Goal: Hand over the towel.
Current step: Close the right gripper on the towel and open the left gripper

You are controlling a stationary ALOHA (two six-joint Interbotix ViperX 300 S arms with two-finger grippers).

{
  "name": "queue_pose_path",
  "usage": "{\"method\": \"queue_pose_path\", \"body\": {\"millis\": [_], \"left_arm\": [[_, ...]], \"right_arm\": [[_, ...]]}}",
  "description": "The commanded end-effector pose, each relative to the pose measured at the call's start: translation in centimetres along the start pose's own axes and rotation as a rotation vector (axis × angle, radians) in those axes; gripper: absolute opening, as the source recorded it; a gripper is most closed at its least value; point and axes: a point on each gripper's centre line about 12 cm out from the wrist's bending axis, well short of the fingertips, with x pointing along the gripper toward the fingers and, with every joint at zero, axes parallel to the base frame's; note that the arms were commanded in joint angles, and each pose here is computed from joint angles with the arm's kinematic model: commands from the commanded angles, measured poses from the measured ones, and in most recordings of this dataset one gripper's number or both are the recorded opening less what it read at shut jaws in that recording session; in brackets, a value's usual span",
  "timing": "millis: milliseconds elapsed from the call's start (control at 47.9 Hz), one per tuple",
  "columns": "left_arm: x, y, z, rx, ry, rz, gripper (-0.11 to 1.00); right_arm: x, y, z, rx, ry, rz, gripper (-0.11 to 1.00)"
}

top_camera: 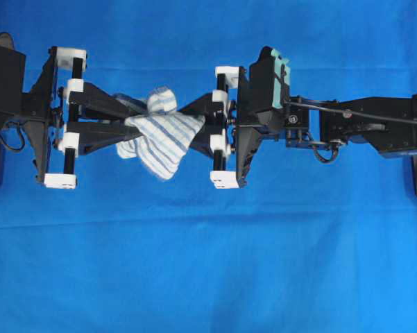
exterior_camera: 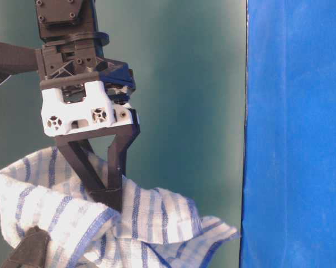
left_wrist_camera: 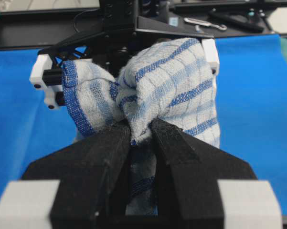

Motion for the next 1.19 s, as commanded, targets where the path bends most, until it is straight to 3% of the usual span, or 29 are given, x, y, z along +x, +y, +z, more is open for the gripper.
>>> {"method": "queue_pose_path", "body": {"millis": [0,397,606,710,1003,1170], "left_arm": [[-0.1,-0.1,0.6,-0.004,-0.023,-0.003,0.08],[-0.1,0.0,0.6,-0.003,-0.023,-0.001,0.11],[-0.7,0.0,0.8,-0.003,-0.038,0.000,0.74],[-2.0,0.0,1.2,-0.003,-0.066,0.003,0.92],[-6.1,0.1,2.0,-0.002,-0.150,0.007,0.93],[-7.0,0.2,2.1,-0.004,-0.171,0.013,0.93]], "right_arm": [[0.1,0.3,1.4,-0.004,-0.041,0.009,0.07],[-0.4,0.3,1.4,-0.003,-0.039,0.008,0.06],[-1.6,0.3,1.6,-0.004,-0.039,0.009,0.06],[-3.2,0.4,1.9,-0.004,-0.045,0.011,0.06],[-10.1,0.4,1.9,0.003,-0.060,0.015,0.06],[-11.9,0.5,1.9,0.003,-0.044,0.015,0.06]]}}
